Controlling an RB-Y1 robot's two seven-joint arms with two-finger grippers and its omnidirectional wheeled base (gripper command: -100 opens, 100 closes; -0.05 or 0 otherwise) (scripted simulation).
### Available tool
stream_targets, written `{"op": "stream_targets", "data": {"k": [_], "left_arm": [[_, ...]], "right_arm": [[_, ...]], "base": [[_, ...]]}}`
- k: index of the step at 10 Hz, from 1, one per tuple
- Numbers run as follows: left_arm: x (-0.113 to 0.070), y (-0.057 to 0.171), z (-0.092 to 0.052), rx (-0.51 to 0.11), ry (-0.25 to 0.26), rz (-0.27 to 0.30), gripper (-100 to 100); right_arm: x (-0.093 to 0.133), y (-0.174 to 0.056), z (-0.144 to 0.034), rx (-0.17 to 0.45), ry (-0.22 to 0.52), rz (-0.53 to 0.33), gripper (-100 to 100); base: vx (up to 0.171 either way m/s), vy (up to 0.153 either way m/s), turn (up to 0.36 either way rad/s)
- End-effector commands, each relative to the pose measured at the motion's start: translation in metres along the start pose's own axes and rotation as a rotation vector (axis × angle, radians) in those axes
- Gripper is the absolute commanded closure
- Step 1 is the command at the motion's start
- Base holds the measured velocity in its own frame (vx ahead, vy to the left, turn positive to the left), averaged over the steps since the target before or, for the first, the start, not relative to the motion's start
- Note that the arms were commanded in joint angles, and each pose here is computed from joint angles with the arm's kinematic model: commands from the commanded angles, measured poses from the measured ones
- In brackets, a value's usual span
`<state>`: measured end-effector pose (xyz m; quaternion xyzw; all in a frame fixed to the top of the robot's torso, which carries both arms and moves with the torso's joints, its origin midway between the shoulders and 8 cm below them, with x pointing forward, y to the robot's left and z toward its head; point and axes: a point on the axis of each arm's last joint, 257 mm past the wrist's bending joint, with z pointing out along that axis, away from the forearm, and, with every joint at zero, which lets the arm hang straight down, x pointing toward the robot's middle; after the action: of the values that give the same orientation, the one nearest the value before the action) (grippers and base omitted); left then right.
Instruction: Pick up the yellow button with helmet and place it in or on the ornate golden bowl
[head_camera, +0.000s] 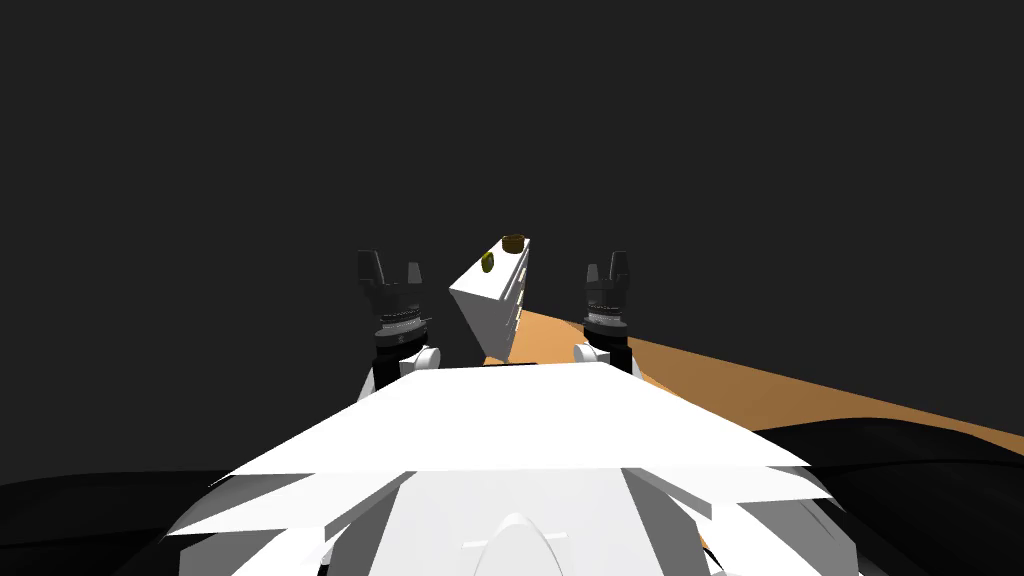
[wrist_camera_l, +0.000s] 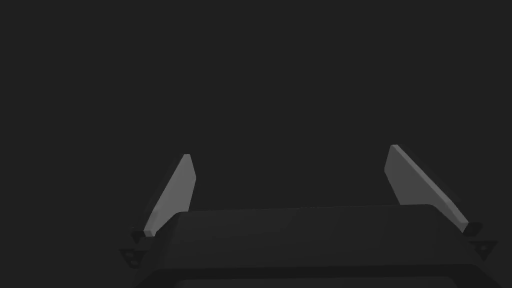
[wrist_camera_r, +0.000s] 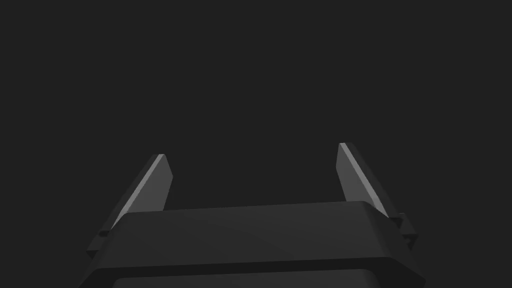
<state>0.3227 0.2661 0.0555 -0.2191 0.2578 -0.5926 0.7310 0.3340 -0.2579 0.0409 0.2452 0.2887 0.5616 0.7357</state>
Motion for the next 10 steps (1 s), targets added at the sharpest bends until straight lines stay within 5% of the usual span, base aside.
{"op": "stream_targets", "data": {"k": [1, 10], "left_arm": [[0.003, 0.009, -0.004, -0.028, 0.042, 0.028, -100], [-0.006, 0.074, -0.035, -0.221, 0.259, 0.270, -100]], "right_arm": [[0.000, 0.000, 0.000, 0.000, 0.000, 0.000, 0], [0.000, 0.000, 0.000, 0.000, 0.000, 0.000, 0]], "base": [[-0.048, -0.041, -0.023], [-0.058, -0.084, -0.043]]}}
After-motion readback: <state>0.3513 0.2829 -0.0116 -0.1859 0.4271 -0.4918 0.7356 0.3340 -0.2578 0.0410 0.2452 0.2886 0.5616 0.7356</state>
